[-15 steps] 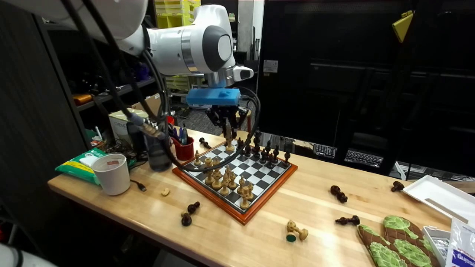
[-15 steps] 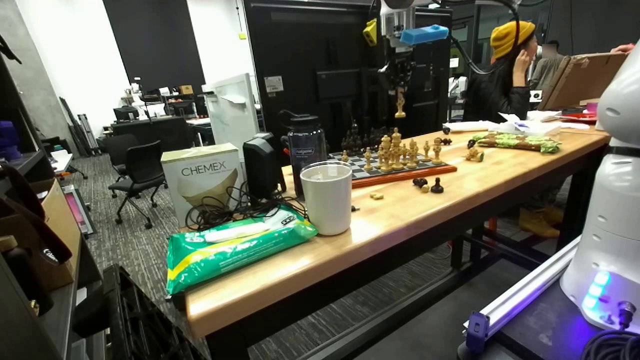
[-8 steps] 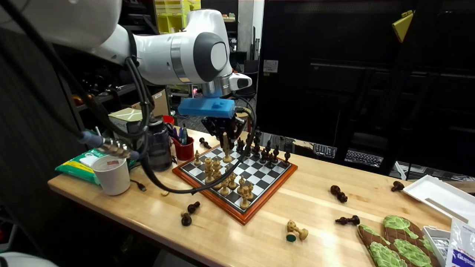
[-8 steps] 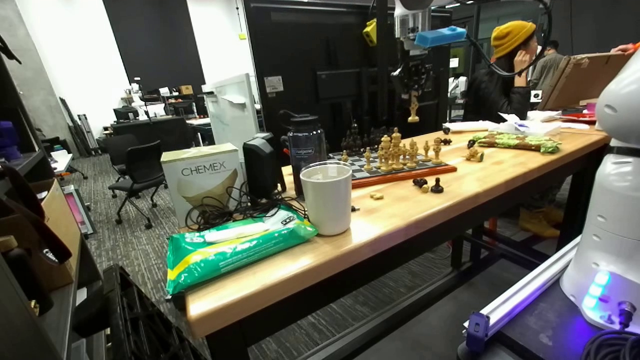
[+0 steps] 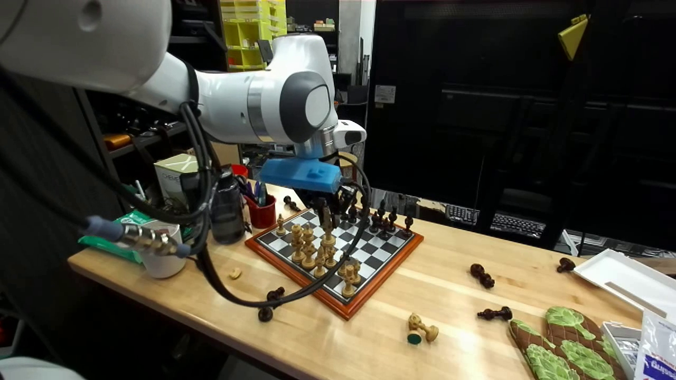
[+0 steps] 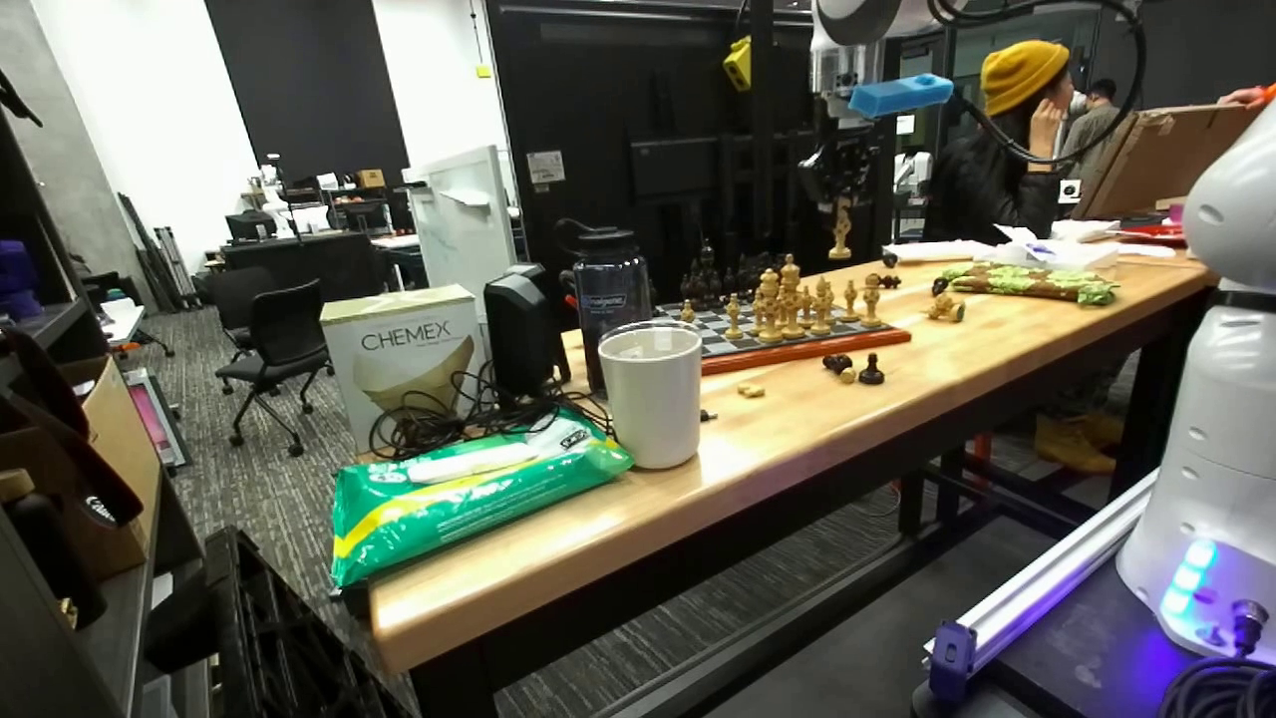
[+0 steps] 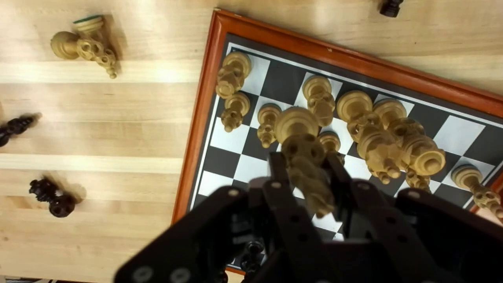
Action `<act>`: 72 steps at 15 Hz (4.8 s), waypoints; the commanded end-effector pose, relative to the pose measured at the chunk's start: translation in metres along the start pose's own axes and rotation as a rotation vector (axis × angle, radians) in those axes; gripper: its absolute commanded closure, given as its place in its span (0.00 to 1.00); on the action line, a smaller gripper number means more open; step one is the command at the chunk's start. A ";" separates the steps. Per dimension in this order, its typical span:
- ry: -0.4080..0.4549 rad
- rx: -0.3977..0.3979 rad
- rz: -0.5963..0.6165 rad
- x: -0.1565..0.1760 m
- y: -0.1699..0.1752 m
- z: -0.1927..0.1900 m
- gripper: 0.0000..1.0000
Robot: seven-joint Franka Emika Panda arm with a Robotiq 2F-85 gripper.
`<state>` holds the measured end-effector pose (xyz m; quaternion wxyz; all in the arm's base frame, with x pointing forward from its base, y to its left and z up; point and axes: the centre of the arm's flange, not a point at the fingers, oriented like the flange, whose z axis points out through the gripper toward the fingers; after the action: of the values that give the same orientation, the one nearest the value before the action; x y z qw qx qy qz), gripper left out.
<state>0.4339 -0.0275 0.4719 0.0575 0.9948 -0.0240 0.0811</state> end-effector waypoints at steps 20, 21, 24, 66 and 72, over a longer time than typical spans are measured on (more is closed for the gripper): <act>0.003 0.053 0.011 -0.018 0.009 0.045 0.93; 0.004 0.052 0.008 -0.017 0.010 0.046 0.93; 0.008 0.050 -0.009 -0.013 0.010 0.052 0.93; -0.037 0.045 -0.022 0.002 0.011 0.097 0.93; -0.052 0.049 -0.017 0.001 0.012 0.105 0.93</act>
<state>0.4476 -0.0483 0.3716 0.0400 0.9977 -0.0170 0.0520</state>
